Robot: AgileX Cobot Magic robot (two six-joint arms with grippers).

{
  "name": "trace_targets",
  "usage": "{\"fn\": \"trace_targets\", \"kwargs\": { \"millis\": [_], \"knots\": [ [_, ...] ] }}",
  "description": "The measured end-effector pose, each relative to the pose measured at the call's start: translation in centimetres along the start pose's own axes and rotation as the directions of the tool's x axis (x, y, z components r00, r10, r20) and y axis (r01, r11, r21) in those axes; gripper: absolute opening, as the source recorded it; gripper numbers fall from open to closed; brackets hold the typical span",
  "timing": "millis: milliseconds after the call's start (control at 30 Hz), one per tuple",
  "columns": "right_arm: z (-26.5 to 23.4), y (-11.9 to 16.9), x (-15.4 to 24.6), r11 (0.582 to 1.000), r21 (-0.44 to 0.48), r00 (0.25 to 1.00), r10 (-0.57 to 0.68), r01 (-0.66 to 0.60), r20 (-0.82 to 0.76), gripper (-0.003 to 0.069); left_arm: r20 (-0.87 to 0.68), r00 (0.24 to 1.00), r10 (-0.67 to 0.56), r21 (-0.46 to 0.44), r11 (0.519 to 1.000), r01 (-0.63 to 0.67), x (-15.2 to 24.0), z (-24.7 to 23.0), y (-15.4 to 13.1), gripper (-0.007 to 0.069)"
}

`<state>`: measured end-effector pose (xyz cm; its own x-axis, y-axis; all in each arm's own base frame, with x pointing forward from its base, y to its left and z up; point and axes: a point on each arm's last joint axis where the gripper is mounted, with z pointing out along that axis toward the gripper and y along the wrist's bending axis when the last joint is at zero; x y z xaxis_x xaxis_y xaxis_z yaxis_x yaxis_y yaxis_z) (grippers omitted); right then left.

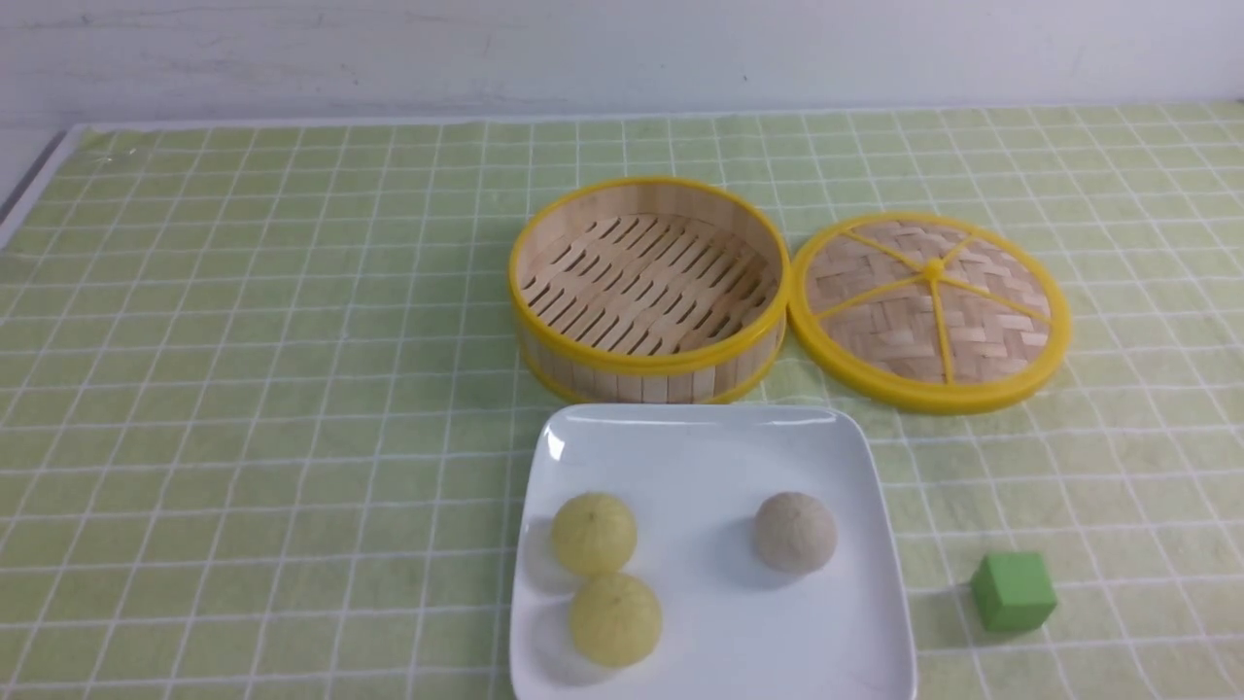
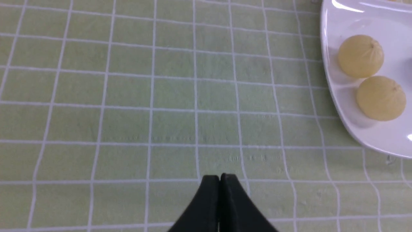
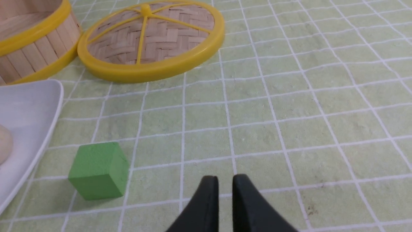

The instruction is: Put the steamed buns into the plate on the green tablecloth.

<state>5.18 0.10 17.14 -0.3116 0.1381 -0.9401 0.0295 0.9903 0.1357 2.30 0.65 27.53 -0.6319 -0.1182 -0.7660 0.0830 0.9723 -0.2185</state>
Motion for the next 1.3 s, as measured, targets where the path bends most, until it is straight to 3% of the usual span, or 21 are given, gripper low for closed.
{"fn": "trace_targets", "kwargs": {
  "millis": [133, 300, 467, 667, 1000, 1100, 1300],
  "knots": [
    [0.0, 0.0, 0.0, 1.000, 0.000, 1.000, -0.025, 0.025, 0.000, 0.0092, 0.044, 0.999, -0.007, 0.037, 0.999, 0.005, -0.4, 0.0, -0.3, 0.0019],
    [0.0, 0.0, 0.0, 0.999, 0.000, 0.999, -0.039, 0.039, 0.000, 0.0098, 0.218, 0.975, -0.030, 0.140, 0.990, -0.001, -1.9, -0.1, -1.2, 0.0020],
    [0.0, 0.0, 0.0, 0.999, 0.001, 0.999, -0.040, 0.040, 0.000, 0.0107, 0.444, 0.892, -0.089, 0.283, 0.958, -0.045, -3.3, 0.3, -2.5, 0.0024],
    [0.0, 0.0, 0.0, 0.999, 0.001, 0.999, -0.041, 0.041, 0.000, 0.0113, 0.556, 0.822, -0.124, 0.361, 0.926, -0.105, -3.4, 1.4, -3.2, 0.0034],
    [0.0, 0.0, 0.0, 0.999, 0.001, 0.999, -0.041, 0.041, 0.000, 0.0129, 0.510, 0.856, -0.086, 0.322, 0.942, -0.097, -2.8, 2.2, -2.9, 0.0037],
    [0.0, 0.0, 0.0, 0.999, 0.001, 0.999, -0.041, 0.041, 0.000, 0.0131, 0.482, 0.876, -0.017, 0.267, 0.955, -0.128, -2.3, 2.7, -2.7, 0.0039],
    [0.0, 0.0, 0.0, 0.999, 0.001, 0.999, -0.042, 0.042, 0.000, 0.0141, 0.414, 0.900, 0.138, 0.075, 0.980, -0.185, -0.6, 4.5, -1.4, 0.0048]
  ]
}}
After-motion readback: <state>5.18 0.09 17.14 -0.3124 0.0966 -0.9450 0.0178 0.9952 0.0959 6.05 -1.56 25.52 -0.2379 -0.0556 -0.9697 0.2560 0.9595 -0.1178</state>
